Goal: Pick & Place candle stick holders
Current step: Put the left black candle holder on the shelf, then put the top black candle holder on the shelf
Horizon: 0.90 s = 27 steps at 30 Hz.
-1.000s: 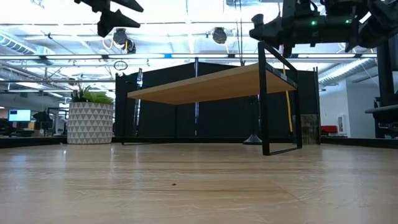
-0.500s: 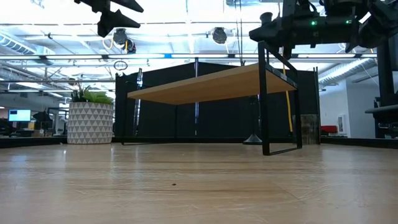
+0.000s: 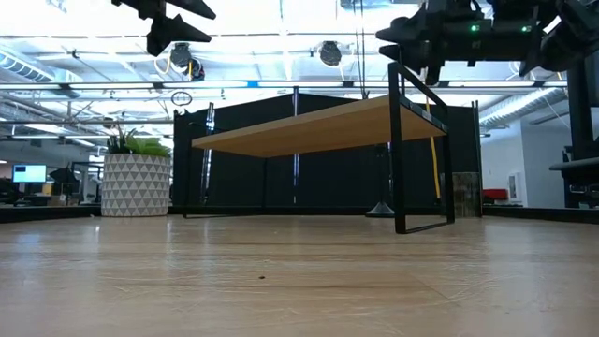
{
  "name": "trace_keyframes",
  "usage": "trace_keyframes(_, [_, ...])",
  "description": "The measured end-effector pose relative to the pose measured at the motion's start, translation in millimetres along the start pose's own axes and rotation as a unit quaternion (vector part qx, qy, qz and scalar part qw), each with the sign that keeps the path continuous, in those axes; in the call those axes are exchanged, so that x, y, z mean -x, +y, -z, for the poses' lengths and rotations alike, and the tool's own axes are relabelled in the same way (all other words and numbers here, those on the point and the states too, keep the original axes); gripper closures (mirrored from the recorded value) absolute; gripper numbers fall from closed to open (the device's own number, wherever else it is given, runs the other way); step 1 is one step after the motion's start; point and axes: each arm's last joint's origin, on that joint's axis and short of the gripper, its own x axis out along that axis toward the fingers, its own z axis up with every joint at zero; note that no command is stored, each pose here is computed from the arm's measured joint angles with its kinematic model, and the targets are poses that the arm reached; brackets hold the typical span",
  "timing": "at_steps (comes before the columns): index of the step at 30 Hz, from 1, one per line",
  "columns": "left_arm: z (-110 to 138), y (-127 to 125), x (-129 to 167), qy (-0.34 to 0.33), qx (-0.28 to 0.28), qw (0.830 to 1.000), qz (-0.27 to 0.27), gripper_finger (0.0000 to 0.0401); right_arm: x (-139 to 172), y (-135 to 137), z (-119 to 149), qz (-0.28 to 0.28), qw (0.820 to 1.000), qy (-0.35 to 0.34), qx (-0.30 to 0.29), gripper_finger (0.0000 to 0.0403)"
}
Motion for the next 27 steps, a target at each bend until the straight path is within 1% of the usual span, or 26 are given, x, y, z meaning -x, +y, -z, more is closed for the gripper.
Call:
trace_keyframes(5, [0,0,0,0.000,0.000,1.000,0.000,0.0192,2,1,-8,-0.003,1.000,-0.026,0.000,0.0189])
trace_keyframes(10, [0,0,0,0.000,0.000,1.000,0.000,0.0192,6,1,-16,-0.006,0.999,-0.050,-0.004,0.0172])
trace_keyframes(17, [0,0,0,0.000,0.002,1.000,0.000,0.0192,11,2,-24,-0.009,0.998,-0.069,-0.007,0.0168])
trace_keyframes(23, [0,0,0,-0.001,0.003,1.000,0.000,0.0192,11,2,-24,-0.008,0.998,-0.066,-0.007,0.0171])
trace_keyframes(27, [0,0,0,-0.001,0.003,1.000,0.000,0.0192,12,3,-31,-0.013,0.995,-0.098,-0.012,0.0171])
